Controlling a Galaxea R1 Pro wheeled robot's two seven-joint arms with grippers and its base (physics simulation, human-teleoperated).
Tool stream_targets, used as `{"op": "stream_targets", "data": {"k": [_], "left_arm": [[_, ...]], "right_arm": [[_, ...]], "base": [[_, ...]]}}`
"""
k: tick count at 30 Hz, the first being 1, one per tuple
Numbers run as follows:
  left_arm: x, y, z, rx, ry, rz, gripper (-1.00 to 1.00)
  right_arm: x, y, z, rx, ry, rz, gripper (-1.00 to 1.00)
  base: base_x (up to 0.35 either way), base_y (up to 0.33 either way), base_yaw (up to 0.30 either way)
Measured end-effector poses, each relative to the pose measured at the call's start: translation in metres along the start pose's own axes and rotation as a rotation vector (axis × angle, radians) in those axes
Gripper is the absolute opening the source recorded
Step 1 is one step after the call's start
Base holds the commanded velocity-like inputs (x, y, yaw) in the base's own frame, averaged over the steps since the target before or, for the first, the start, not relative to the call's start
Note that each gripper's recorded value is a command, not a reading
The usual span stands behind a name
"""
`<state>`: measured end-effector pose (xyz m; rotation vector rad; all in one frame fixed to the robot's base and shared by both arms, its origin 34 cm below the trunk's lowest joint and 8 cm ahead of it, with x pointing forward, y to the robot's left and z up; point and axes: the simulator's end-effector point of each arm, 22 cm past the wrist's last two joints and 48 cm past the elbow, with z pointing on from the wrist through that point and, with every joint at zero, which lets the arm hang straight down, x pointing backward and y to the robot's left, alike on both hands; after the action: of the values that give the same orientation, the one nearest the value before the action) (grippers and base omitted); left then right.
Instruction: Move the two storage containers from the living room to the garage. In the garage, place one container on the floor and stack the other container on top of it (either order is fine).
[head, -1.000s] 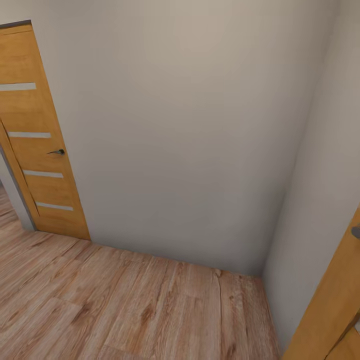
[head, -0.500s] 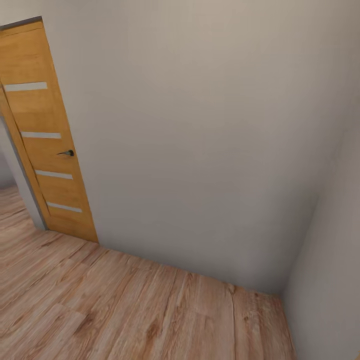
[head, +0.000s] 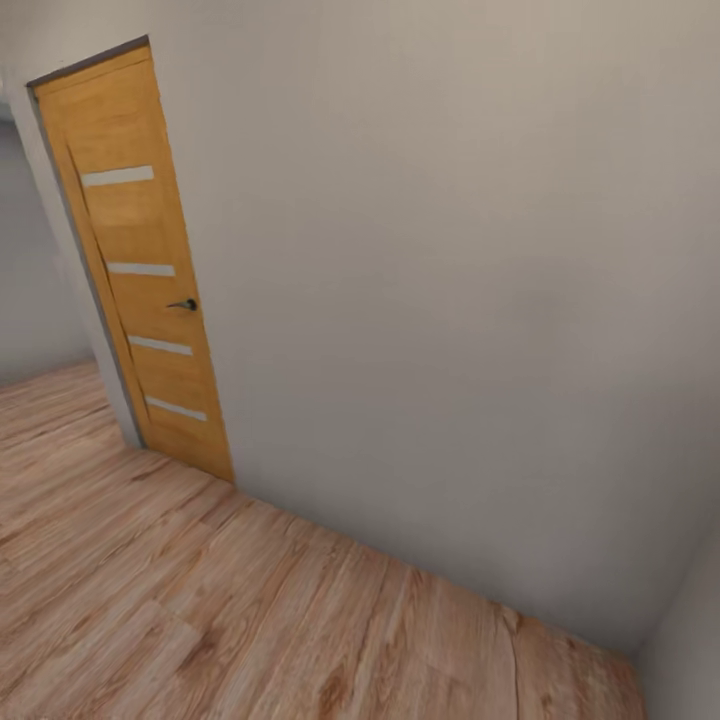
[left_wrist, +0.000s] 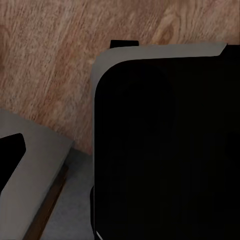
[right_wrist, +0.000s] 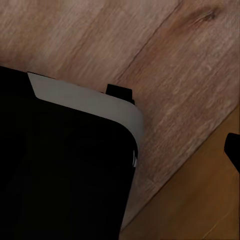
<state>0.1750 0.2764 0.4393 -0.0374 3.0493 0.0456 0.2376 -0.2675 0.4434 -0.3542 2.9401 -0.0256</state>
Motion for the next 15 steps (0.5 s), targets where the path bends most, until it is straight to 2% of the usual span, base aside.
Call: {"op": "stream_targets", "data": {"k": [15], "left_arm": [[0.0000, -0.0006, 0.0000, -0.001, 0.000, -0.002, 1.00]], "right_arm": [[-0.0001, 0.0003, 0.0000, -0.001, 0.000, -0.001, 1.00]], "base": [[0.212, 0.000, 0.271]]}}
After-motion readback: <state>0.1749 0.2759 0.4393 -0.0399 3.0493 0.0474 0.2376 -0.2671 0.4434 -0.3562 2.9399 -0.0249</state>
